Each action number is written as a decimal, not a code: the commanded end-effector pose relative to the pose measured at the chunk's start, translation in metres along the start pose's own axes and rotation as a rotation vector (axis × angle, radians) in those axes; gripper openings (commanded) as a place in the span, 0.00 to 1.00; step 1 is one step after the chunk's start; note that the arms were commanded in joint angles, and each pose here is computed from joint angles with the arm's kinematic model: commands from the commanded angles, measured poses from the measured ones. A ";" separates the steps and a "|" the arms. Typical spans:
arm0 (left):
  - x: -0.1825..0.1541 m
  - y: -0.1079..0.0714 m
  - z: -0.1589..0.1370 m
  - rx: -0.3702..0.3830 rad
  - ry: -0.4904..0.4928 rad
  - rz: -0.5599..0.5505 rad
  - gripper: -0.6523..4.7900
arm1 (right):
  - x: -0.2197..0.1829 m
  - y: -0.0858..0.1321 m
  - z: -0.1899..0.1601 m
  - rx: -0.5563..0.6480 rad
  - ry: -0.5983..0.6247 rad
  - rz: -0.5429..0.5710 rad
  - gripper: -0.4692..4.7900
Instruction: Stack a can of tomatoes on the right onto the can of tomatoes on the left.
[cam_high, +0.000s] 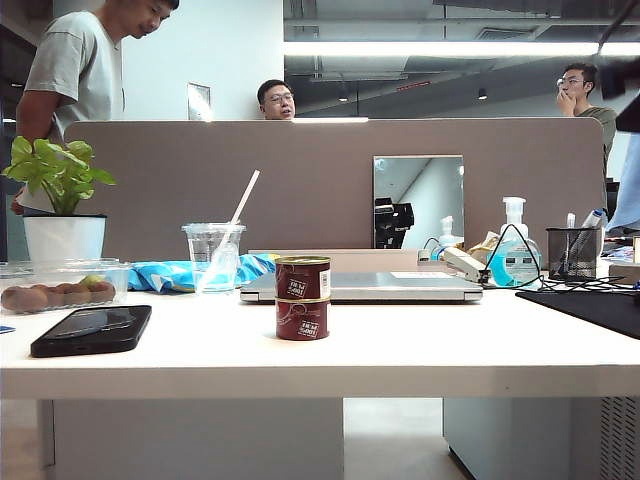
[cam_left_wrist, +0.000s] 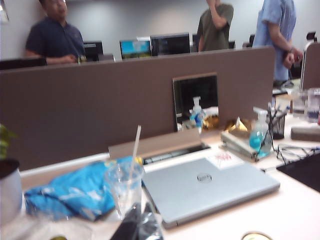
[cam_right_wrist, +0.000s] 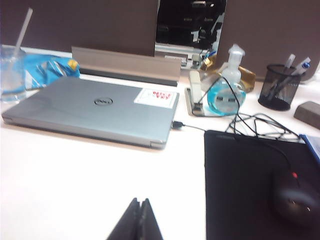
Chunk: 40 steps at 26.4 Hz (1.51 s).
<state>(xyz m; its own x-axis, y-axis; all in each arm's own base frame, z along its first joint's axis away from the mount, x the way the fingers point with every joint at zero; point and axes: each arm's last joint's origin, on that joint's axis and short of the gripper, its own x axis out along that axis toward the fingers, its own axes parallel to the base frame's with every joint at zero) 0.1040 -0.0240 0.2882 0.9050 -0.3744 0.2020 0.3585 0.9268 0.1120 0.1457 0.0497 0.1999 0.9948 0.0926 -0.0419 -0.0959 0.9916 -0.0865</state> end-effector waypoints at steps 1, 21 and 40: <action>-0.008 -0.001 -0.005 0.016 -0.043 0.011 0.11 | 0.000 -0.001 -0.001 0.001 0.009 -0.038 0.09; -0.032 -0.003 -0.119 -0.030 0.233 0.104 0.11 | -0.001 -0.001 -0.009 -0.026 0.092 -0.043 0.09; -0.042 0.008 -0.124 -0.149 0.265 0.389 0.11 | -0.001 -0.001 -0.009 -0.026 0.094 -0.042 0.09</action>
<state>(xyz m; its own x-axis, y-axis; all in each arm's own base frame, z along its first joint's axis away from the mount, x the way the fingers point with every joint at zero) 0.0974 0.0015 0.1555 0.9956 -0.0135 -0.0931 0.0131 0.9999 -0.0047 0.1445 0.0479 0.1880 0.9879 0.0448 -0.1488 -0.0637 0.9902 -0.1246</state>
